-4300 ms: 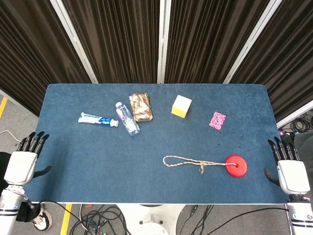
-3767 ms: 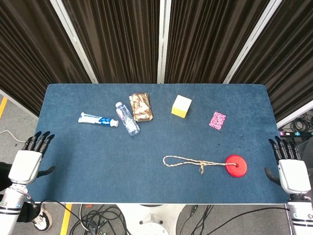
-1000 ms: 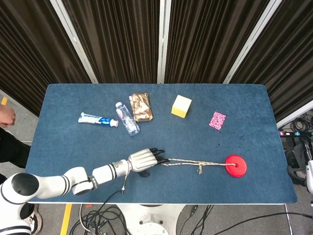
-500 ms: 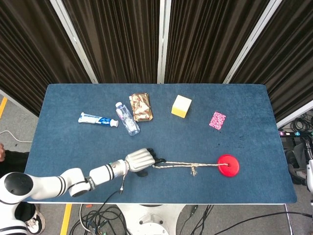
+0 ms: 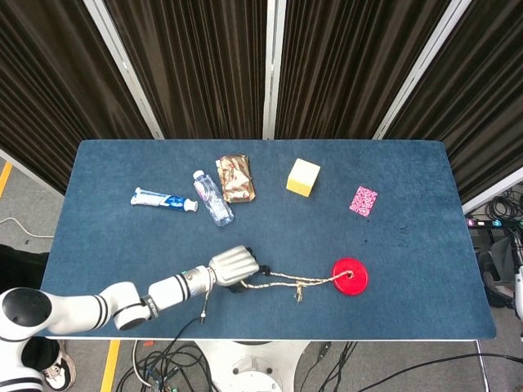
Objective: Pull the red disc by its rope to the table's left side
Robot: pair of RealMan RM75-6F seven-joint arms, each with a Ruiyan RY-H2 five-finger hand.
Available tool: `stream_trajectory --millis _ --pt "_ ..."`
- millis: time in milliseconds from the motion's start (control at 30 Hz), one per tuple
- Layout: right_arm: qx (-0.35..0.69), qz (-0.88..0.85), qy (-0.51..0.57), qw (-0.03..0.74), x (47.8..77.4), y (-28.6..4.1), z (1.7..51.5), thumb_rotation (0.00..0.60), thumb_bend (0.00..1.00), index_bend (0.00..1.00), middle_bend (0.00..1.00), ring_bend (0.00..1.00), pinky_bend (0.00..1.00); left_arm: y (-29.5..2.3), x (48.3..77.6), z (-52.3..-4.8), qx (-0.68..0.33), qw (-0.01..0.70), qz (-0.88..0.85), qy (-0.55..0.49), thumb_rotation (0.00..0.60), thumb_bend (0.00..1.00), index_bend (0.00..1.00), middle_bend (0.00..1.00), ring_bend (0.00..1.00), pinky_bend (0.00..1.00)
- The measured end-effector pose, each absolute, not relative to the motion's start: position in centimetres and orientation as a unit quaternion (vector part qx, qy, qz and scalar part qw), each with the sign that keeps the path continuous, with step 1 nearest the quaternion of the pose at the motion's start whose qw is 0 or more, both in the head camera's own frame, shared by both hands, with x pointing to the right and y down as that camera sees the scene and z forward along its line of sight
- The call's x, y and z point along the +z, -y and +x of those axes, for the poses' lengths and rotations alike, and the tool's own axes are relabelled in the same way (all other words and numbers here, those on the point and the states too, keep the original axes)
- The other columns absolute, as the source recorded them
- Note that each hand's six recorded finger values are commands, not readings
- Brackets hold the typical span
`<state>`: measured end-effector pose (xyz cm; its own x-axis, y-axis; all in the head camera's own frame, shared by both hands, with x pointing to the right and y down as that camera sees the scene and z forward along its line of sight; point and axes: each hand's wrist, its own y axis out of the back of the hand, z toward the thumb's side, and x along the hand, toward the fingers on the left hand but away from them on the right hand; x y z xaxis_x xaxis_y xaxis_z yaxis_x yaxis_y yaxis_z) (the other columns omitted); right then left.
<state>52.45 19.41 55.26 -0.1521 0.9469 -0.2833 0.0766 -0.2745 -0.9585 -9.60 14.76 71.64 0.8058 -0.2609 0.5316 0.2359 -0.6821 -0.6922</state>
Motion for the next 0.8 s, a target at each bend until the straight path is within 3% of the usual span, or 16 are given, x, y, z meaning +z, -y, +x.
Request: stream_trajectory --millis 167,567,800 --pt "0.590 -0.537 0.476 0.370 55.2 -19.3 52.3 0.600 0.27 0.00 0.00 0.00 0.00 -13.9 70.7 -10.8 -0.318 0.400 -0.859 -0.037 0.600 0.41 0.74 0.95 0.63 0.59" --pt "0.593 -0.539 0.470 0.370 55.4 -19.3 51.9 0.600 0.27 0.00 0.00 0.00 0.00 -13.3 67.0 -17.6 -0.331 0.366 -0.853 -0.171 0.600 0.42 0.79 0.96 0.68 0.67" --pt "0.588 -0.542 0.466 0.377 55.3 -19.0 51.0 0.600 0.27 0.00 0.00 0.00 0.00 -12.6 64.4 -24.3 -0.378 0.376 -0.818 -0.214 0.600 0.42 0.79 0.96 0.69 0.67"
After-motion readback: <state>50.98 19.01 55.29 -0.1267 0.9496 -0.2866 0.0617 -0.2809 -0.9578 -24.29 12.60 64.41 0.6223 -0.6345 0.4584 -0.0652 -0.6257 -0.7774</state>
